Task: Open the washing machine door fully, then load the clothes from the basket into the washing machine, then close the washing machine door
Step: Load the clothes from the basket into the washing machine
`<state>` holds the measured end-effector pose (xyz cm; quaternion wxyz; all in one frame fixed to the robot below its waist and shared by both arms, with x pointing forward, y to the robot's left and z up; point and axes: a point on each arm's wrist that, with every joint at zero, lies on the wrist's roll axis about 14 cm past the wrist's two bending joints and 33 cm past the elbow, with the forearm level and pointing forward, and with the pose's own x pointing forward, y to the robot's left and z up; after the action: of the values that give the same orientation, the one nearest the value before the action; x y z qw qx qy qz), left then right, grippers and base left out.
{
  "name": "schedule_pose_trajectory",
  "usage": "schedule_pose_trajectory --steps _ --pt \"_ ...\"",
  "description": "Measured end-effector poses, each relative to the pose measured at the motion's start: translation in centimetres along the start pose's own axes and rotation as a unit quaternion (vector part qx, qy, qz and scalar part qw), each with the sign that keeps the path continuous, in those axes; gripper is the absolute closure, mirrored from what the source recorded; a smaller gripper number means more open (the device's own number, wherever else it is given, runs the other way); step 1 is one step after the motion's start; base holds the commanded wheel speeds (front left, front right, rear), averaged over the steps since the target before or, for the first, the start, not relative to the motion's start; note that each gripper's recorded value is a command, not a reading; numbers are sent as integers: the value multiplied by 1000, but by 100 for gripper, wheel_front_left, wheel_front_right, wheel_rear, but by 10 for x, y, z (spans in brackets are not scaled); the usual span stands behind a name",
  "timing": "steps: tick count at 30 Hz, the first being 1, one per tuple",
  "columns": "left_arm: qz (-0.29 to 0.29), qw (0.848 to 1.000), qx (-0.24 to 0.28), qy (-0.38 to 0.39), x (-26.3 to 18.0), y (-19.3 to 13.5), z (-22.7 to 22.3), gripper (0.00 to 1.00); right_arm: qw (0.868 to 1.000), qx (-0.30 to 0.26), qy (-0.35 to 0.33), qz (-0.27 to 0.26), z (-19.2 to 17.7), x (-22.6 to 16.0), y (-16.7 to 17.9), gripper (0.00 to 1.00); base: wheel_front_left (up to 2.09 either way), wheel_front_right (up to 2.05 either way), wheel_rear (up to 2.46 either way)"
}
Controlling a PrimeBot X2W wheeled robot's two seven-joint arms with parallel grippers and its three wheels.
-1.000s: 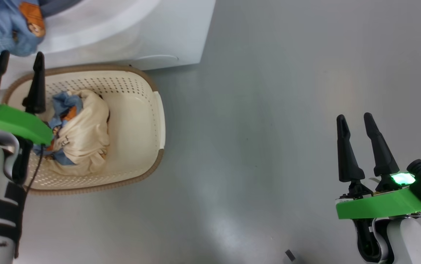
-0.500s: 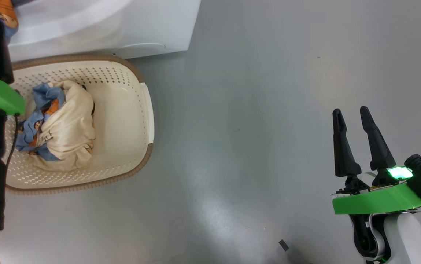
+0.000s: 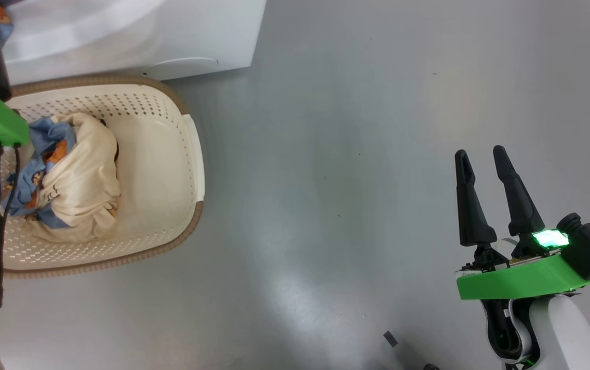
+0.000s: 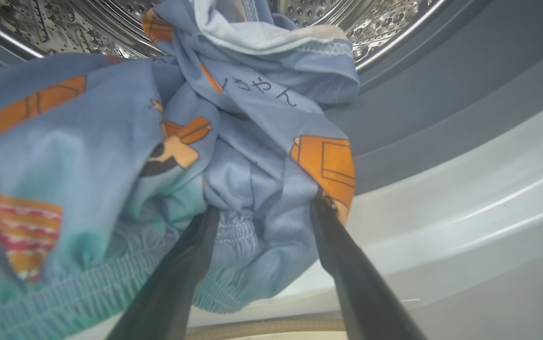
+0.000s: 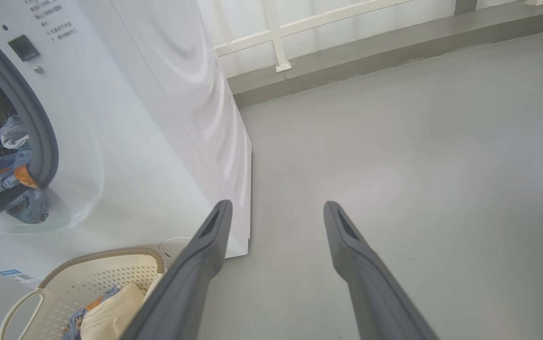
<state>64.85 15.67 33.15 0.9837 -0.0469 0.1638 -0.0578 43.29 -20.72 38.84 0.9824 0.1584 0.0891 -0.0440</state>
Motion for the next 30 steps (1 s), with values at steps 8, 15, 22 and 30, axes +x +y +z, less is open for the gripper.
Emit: schedule_pose_trajectory --steps 8,15,22,30 --pt "13 1000 -15 3 3 5 -1 100 1000 1 -8 -4 6 1 -3 0 0 0 0" --pt "14 1000 -21 -15 2 8 12 100 1000 8 -10 -2 7 2 -1 0 0 0 0" --pt "12 998 -9 -68 2 13 46 100 1000 14 -7 11 2 9 8 0 0 0 0" --pt "7 997 -3 -81 15 9 61 100 1000 18 -2 10 -2 9 7 0 0 0 0"
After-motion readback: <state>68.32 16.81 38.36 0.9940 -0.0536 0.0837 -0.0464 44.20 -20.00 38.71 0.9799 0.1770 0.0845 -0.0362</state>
